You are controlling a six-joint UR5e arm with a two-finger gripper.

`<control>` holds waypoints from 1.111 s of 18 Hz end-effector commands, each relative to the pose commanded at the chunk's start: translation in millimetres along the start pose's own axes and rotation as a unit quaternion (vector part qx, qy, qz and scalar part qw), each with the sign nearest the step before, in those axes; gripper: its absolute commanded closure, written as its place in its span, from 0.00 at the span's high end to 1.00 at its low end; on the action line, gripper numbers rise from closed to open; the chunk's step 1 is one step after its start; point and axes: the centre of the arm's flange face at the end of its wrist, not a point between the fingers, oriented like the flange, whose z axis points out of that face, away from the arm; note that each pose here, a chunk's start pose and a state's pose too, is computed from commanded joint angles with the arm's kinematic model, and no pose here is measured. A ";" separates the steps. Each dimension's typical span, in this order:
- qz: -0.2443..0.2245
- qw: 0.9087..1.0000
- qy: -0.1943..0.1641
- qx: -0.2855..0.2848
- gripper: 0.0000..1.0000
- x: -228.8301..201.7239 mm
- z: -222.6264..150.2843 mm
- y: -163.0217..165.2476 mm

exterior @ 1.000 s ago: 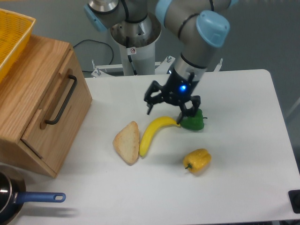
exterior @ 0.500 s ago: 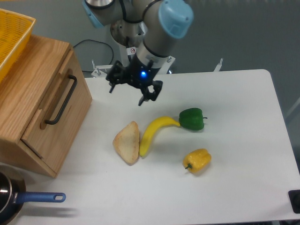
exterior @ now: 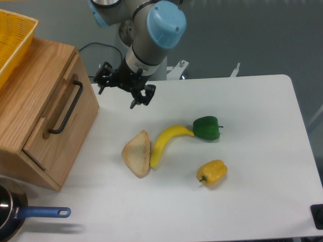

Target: Slide open the top drawer

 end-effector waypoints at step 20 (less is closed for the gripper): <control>0.038 0.999 -0.004 -0.010 1.00 63.9 25.0 -7.8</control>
